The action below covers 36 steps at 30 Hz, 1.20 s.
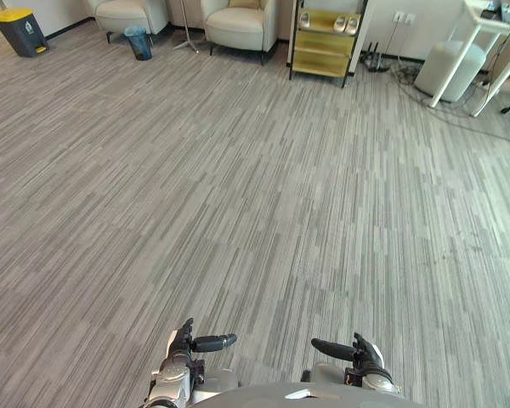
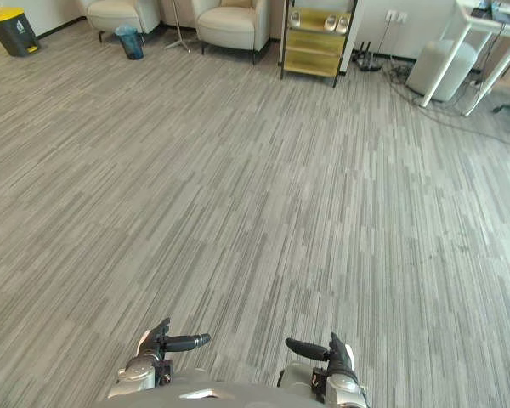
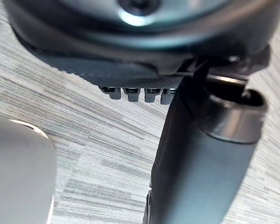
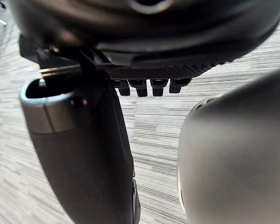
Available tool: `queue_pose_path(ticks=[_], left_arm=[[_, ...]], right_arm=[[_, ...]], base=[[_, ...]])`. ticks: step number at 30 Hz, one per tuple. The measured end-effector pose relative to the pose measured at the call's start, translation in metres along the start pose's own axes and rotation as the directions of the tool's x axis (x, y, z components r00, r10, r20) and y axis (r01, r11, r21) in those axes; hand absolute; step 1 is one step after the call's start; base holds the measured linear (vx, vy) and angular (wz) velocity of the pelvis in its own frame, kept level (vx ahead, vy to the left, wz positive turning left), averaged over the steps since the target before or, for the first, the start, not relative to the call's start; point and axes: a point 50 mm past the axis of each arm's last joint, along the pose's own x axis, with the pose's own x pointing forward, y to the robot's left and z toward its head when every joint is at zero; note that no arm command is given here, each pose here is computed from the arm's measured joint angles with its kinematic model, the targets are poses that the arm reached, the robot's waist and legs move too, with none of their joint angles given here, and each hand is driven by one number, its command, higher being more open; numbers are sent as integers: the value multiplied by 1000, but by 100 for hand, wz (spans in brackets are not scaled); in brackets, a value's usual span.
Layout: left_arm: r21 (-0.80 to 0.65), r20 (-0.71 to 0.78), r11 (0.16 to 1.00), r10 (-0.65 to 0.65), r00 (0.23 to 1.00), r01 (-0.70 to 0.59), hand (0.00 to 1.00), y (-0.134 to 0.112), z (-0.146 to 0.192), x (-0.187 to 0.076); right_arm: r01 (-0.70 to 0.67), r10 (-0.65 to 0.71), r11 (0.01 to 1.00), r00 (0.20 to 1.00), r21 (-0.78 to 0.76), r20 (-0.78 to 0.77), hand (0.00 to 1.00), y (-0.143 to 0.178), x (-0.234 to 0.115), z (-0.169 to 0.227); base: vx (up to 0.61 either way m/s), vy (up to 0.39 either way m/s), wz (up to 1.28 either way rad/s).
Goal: Pick up cushions and gather them together orderly.
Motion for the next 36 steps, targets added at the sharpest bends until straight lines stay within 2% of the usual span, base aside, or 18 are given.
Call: queue_pose_path(ticks=[2, 6, 12, 18, 22, 27, 32, 36], left_arm=[[3, -17, 1000, 1, 1000, -1, 100, 1, -4, 0], [-31, -20, 999, -38, 999, 37, 100, -17, -3, -1], [-88, 67, 996, 7, 998, -1, 100, -8, 13, -2], [-101, 136, 995, 17, 991, -3, 100, -7, 28, -2], [-97, 135, 995, 32, 990, -19, 100, 2, 29, 0], [-57, 72, 998, 38, 997, -34, 100, 10, 17, 1], [-38, 29, 999, 21, 999, -20, 100, 5, 6, 0], [-40, 4, 999, 18, 1000, -18, 100, 3, -1, -1]], right_arm=[[5, -5, 1000, 1000, 8, -5, 100, -3, 1, 1], [38, -37, 999, 999, 22, -15, 100, -13, 5, 6], [23, -23, 1000, 999, -3, -29, 100, -6, 2, -1], [18, -16, 999, 998, 37, -55, 100, 1, 0, -8], [-11, 15, 999, 994, 32, -105, 100, 10, -4, -21], [-6, 9, 999, 995, 33, -103, 100, 6, -5, -23], [-12, 13, 999, 1000, 34, -18, 100, 3, -3, -7], [-1, 1, 999, 1000, 50, -10, 100, -2, -1, -4]], base=[[556, -274, 42], [588, -308, 27], [461, -196, 17], [518, 60, -23], [618, 156, -15], [551, 113, 1], [484, -97, 27], [488, -233, 30]])
